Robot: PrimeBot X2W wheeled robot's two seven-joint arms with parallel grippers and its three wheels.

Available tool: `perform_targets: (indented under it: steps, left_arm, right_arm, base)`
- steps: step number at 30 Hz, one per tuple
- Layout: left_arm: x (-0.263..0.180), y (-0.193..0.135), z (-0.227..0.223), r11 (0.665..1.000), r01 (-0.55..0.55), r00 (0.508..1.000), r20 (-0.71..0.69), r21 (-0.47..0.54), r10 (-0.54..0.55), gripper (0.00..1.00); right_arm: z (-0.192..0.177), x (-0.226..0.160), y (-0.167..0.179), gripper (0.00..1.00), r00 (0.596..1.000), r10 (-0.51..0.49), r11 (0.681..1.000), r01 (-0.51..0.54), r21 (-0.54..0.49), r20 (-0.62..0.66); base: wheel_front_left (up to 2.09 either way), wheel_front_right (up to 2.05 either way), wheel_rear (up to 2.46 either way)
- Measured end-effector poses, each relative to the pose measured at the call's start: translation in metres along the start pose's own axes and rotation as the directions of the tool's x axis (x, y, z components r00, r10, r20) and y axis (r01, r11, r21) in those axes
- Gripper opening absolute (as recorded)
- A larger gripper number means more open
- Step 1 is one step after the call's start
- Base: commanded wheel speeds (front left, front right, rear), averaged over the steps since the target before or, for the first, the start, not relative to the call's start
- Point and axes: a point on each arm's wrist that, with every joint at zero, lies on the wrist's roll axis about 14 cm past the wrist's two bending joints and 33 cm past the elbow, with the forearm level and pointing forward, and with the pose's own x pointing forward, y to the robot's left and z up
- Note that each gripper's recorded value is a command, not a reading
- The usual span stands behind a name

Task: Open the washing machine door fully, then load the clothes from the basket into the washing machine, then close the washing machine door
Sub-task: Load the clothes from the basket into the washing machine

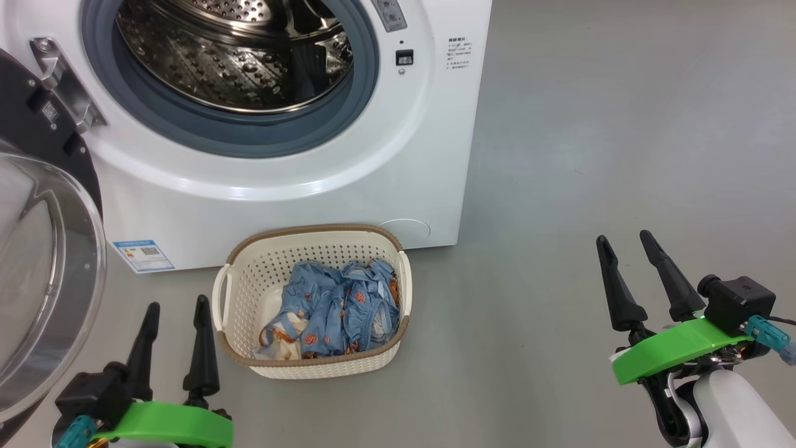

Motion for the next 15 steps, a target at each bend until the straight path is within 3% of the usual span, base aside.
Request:
perform_targets:
  steps: [15]
  left_arm:
    - [-0.0003, -0.0025, -0.0025, 1.0, 0.012, 1.0, -0.009, 0.003, -0.012, 1.0]
  right_arm:
    - [-0.0028, -0.0005, -0.0013, 1.0, 1.0, -0.003, 1.0, 0.003, -0.001, -0.009]
  base:
    - [0.16, -0.16, 0.0]
